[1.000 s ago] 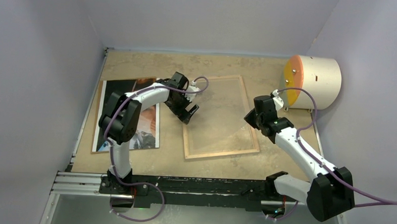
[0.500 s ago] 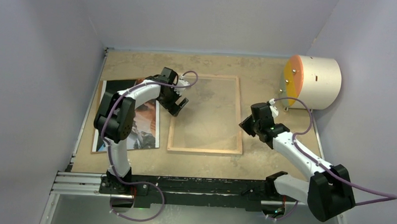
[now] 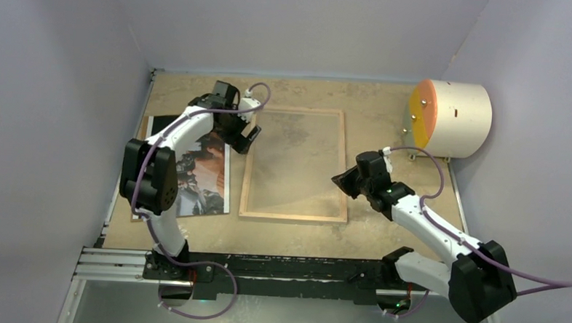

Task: Put the photo into the frame
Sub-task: Place the photo frame item in the photo frame.

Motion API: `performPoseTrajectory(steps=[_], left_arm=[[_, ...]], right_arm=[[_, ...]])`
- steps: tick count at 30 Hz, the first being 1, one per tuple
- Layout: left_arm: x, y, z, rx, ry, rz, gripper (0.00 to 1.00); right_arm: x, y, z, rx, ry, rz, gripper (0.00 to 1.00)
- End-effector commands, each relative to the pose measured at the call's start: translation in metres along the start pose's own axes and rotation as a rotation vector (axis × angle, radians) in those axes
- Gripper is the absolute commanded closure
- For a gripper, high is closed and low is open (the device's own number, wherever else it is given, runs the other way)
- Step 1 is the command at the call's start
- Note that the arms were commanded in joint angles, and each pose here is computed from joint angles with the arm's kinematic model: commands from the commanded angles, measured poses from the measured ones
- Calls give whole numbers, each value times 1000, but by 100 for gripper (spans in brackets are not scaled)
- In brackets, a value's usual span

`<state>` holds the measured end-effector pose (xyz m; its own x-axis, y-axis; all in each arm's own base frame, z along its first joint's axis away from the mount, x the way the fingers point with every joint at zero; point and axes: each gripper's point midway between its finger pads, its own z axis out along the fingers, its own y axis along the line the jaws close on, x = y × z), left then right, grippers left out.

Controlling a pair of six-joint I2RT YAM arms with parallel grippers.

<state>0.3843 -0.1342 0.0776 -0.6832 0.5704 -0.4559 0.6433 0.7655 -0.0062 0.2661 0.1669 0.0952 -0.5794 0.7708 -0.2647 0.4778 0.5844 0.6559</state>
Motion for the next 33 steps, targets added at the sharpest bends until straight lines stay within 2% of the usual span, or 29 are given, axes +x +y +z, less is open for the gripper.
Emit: performPoseTrajectory(steps=[1, 9, 18, 22, 25, 33], left_arm=[[-24, 27, -49, -51, -121, -4, 0], [9, 68, -49, -125, -71, -89, 1], [39, 54, -35, -82, -29, -81, 1], [49, 50, -27, -69, -9, -83, 1], [51, 50, -26, -70, -7, -83, 1], [39, 53, -38, -77, -42, -100, 2]], right_arm=[[1, 42, -18, -134, 18, 94, 100], [18, 71, -34, -236, 95, 150, 100], [69, 45, -31, -176, 188, 124, 100], [63, 40, -40, -178, 135, 111, 100], [46, 59, -55, -224, 65, 76, 100], [34, 132, -76, -361, 40, -72, 100]])
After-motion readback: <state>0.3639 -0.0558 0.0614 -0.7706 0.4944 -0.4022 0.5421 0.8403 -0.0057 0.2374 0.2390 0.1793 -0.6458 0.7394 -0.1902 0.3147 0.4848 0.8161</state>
